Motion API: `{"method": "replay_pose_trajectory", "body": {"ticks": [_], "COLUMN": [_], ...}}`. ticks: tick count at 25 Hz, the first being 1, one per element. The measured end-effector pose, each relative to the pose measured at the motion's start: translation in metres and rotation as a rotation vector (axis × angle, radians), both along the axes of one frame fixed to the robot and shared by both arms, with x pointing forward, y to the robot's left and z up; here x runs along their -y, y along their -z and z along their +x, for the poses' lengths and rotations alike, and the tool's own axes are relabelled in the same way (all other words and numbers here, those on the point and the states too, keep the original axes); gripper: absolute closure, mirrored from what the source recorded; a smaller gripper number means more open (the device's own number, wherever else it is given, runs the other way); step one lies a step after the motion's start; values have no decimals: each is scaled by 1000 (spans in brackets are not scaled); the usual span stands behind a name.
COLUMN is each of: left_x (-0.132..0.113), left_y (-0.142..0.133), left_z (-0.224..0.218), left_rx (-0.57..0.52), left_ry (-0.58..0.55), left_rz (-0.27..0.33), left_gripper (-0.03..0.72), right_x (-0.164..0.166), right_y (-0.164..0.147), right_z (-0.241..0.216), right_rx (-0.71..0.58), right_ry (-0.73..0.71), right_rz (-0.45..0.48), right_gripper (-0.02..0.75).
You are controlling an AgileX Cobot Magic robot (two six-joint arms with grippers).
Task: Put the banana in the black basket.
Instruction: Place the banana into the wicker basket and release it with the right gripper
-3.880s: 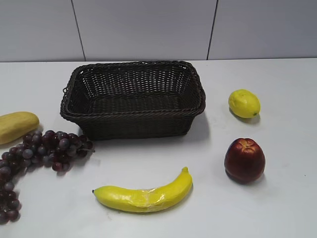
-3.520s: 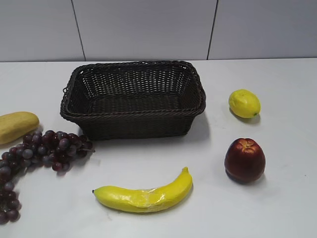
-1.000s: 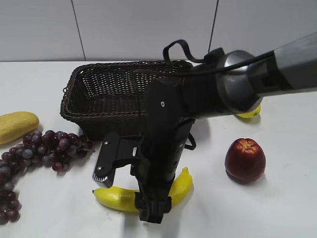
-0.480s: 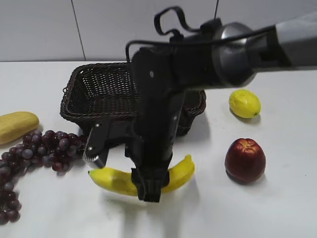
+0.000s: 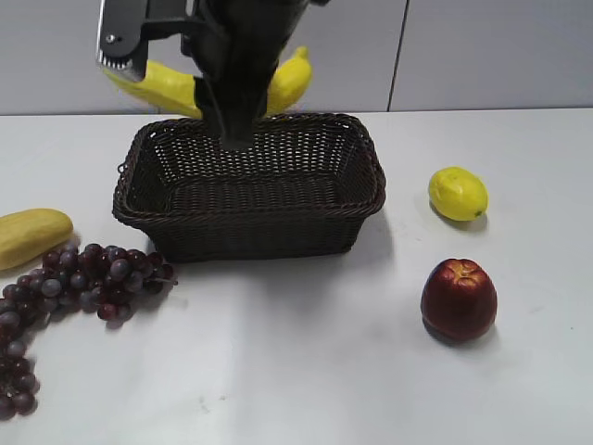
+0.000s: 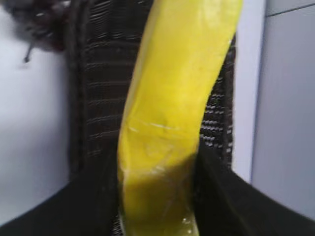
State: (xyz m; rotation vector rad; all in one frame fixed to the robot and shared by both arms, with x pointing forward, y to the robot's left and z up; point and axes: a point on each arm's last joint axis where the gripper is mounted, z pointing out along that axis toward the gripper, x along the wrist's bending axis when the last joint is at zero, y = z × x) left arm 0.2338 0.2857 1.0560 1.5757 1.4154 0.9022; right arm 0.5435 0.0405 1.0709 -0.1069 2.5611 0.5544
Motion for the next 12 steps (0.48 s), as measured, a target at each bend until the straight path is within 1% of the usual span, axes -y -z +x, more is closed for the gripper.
{"method": "replay_pose_trajectory", "body": {"ticks": [1,4,6,10,11,12], "left_x": [0,0,0,0,0,0], "left_y": [0,0,0,0,0,0], "left_z": [0,0,0,0,0,0], "left_rx": [0,0,0,0,0,0], "left_ry": [0,0,0,0,0,0], "left_rz": [0,0,0,0,0,0], "left_gripper": [451,451,451,451,451,451], "right_x": [0,1,0,-2,-2,-3], "right_y": [2,21,42,77,81,84], "right_z": [6,26,38,51,53,53], "right_rx": [33,101,104,67,60,56], "right_ry": [0,4,10,55,62,66], "right_rz": [3,-43,-73,-82,-84,-82], "right_gripper": [425,425,425,421,393,328]}}
